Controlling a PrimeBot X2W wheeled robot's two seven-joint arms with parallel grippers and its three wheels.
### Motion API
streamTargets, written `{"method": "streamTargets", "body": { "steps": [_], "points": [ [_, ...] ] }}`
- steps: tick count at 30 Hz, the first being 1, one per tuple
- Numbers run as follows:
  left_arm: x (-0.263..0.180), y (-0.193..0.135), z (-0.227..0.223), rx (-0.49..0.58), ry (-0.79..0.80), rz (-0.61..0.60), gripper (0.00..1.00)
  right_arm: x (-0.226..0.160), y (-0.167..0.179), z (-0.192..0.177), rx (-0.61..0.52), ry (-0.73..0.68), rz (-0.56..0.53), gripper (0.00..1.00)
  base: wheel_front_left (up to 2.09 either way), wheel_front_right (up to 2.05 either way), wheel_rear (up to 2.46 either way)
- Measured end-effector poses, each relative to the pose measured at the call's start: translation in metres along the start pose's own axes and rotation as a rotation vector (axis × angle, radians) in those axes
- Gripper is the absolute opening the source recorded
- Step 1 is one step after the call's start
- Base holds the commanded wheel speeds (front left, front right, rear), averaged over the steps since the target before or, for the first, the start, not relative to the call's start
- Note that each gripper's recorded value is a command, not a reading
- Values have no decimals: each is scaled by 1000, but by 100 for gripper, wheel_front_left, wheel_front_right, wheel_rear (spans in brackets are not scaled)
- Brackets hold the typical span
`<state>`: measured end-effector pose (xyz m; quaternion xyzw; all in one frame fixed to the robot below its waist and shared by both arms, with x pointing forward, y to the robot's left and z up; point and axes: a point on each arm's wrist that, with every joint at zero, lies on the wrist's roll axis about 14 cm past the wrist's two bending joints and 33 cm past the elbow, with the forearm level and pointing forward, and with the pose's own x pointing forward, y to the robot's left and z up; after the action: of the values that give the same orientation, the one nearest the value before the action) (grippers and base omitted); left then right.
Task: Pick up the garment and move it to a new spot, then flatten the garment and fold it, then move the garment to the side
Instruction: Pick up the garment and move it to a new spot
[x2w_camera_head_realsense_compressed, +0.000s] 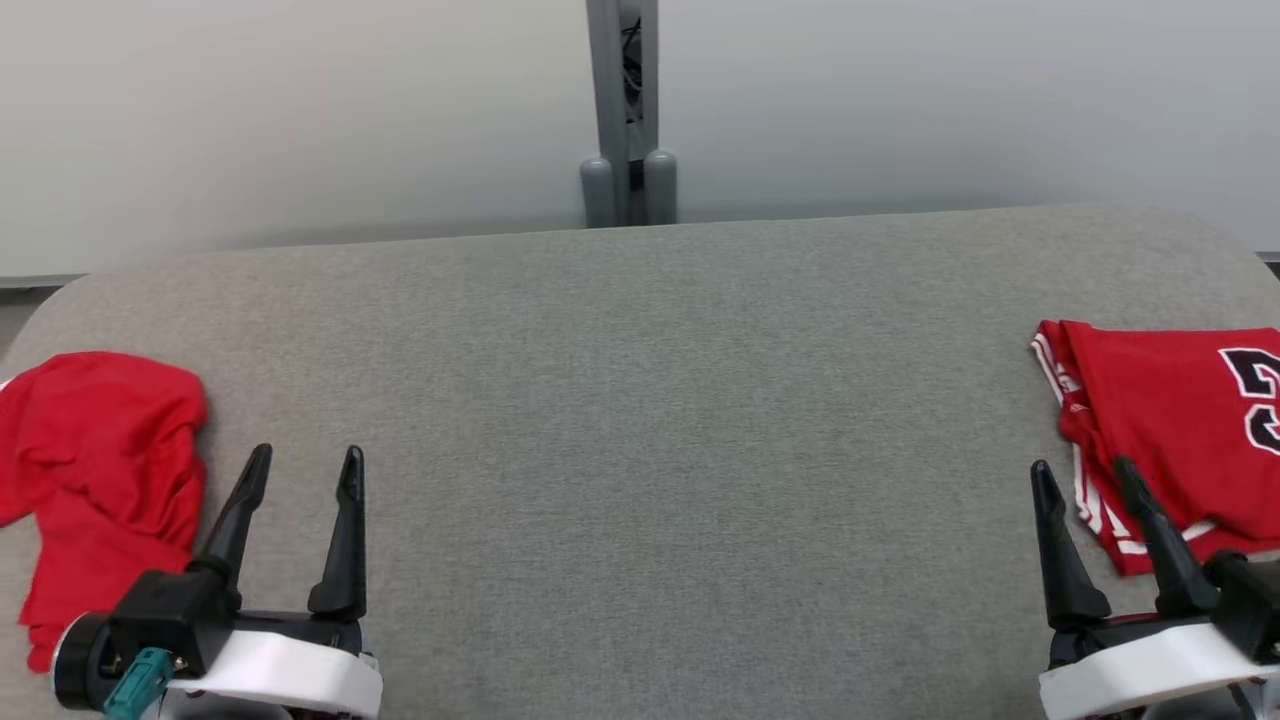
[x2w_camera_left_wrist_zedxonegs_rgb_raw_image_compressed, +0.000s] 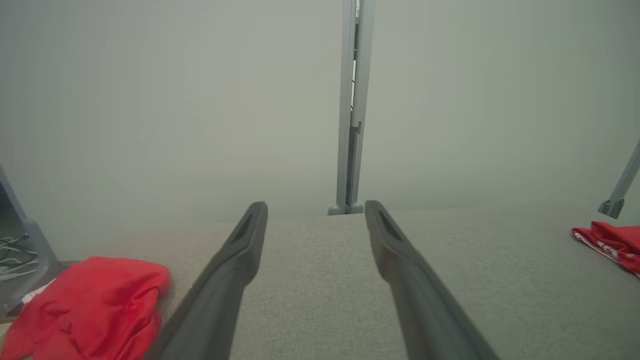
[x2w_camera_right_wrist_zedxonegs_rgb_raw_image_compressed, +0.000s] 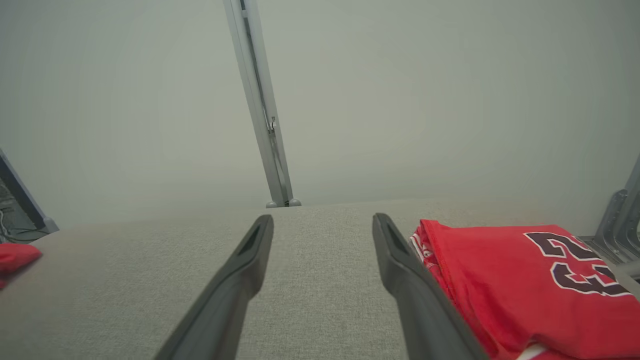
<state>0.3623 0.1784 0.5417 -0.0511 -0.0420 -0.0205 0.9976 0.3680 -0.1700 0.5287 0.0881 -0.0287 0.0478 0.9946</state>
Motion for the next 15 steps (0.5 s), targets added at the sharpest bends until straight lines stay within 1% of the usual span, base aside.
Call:
{"method": "streamTargets", "body": {
  "steps": [3, 8, 15],
  "points": [
    [-5, 16, 8, 2, -30, 50, 100, 9, 20, -3, 8, 5, 62, 100, 0, 0, 0],
    [-21, 57, 25, 11, -89, 173, 100, 26, 63, -9, 22, 21, 190, 100, 0, 0, 0],
    [-60, 110, 38, 30, -128, 362, 100, 42, 127, -20, 45, 53, 377, 100, 0, 0, 0]
  ]
}}
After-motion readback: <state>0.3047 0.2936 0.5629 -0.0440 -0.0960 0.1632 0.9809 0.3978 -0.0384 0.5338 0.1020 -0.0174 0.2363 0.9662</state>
